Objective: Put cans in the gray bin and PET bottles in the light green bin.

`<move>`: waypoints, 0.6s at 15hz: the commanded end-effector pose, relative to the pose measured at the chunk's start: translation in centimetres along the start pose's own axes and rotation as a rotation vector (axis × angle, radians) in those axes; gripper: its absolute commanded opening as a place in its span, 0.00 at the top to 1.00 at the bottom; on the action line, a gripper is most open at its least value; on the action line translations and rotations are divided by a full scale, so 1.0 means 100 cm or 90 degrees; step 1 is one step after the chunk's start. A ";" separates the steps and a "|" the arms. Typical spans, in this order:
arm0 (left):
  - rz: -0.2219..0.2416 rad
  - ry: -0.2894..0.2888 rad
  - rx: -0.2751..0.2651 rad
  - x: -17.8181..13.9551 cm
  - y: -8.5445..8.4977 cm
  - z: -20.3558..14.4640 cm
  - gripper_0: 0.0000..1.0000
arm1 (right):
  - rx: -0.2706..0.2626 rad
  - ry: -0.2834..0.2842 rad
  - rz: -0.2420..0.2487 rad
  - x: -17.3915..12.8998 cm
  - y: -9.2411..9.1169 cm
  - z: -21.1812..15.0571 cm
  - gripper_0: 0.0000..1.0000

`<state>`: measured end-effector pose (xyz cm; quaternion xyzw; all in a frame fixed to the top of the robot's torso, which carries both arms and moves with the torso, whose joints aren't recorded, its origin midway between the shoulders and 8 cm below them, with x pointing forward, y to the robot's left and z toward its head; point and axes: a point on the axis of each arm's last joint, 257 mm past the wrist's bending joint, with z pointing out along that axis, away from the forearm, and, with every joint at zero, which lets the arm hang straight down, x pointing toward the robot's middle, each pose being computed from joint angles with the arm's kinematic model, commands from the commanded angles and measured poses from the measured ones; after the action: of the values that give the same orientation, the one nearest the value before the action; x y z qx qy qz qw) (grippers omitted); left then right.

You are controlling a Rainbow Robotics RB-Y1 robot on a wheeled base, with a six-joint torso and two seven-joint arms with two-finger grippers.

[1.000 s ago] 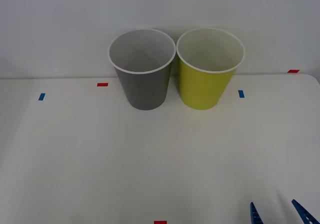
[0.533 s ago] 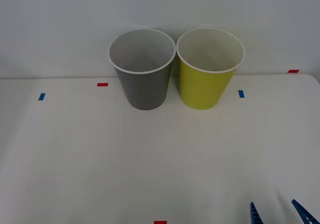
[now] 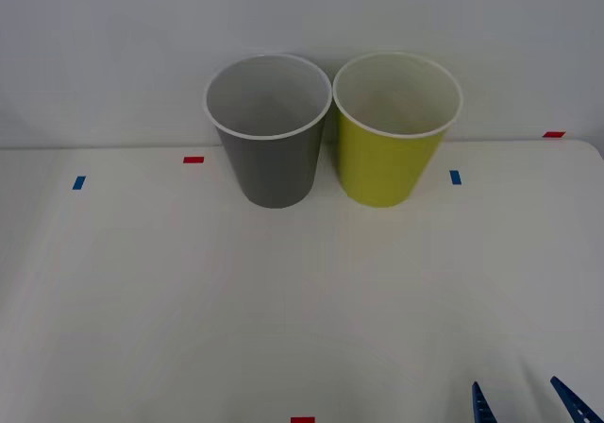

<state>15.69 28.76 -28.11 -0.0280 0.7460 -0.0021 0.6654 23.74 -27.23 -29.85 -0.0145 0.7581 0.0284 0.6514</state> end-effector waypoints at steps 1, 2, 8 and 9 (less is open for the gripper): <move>0.000 0.000 0.000 0.000 0.000 0.000 0.00 | 0.000 0.000 0.000 0.000 0.000 0.000 0.00; 0.000 0.000 0.000 0.000 0.000 0.000 0.00 | 0.000 0.000 0.000 0.000 0.000 0.000 0.00; 0.000 0.000 0.000 0.000 0.000 0.000 0.00 | 0.000 0.000 0.000 0.000 0.000 0.000 0.00; 0.000 0.000 0.000 0.000 0.000 0.000 0.00 | 0.000 0.000 0.000 0.000 0.000 0.000 0.00</move>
<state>15.69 28.76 -28.11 -0.0280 0.7460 -0.0021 0.6654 23.74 -27.23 -29.85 -0.0145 0.7581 0.0284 0.6514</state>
